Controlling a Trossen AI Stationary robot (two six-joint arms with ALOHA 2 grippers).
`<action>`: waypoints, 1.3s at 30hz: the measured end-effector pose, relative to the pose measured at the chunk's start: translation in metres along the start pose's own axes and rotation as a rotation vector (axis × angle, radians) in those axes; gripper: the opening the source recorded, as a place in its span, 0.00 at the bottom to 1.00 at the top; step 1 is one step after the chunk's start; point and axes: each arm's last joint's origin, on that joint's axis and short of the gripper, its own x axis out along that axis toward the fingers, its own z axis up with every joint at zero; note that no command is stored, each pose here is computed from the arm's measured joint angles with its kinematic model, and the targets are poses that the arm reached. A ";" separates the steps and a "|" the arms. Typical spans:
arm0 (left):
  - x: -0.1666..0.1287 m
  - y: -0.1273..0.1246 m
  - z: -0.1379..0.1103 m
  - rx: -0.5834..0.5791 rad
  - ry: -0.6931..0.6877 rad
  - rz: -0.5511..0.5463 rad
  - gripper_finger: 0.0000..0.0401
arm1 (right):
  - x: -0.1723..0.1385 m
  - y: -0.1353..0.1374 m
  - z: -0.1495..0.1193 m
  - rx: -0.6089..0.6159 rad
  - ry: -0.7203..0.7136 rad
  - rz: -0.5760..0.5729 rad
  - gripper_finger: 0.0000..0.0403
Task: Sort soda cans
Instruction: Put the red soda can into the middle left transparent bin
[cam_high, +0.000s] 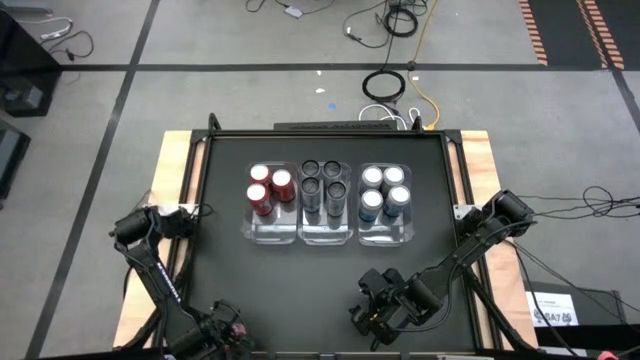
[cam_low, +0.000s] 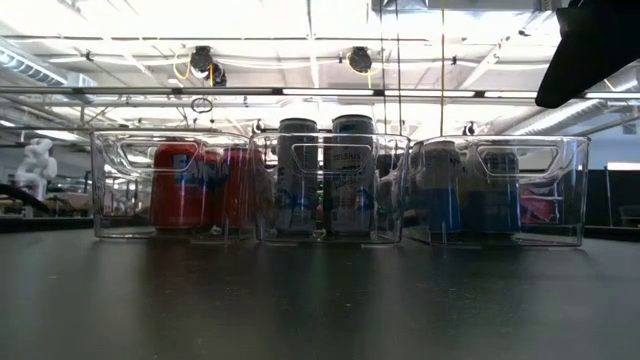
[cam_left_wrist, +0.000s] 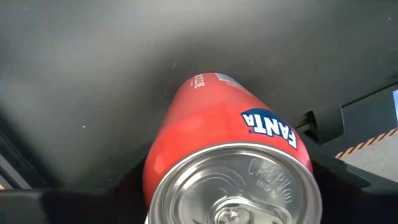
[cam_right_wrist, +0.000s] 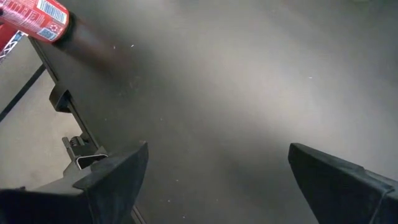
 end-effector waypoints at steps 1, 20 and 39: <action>0.000 0.000 0.000 -0.001 -0.001 0.000 0.78 | 0.000 0.000 0.000 0.000 0.000 0.000 0.95; -0.029 -0.004 0.055 0.127 -0.053 0.041 0.83 | 0.000 0.000 0.000 0.001 -0.005 -0.001 0.95; -0.154 0.040 0.252 0.435 -0.302 -0.199 0.84 | 0.006 -0.002 0.015 0.174 -0.057 -0.018 0.95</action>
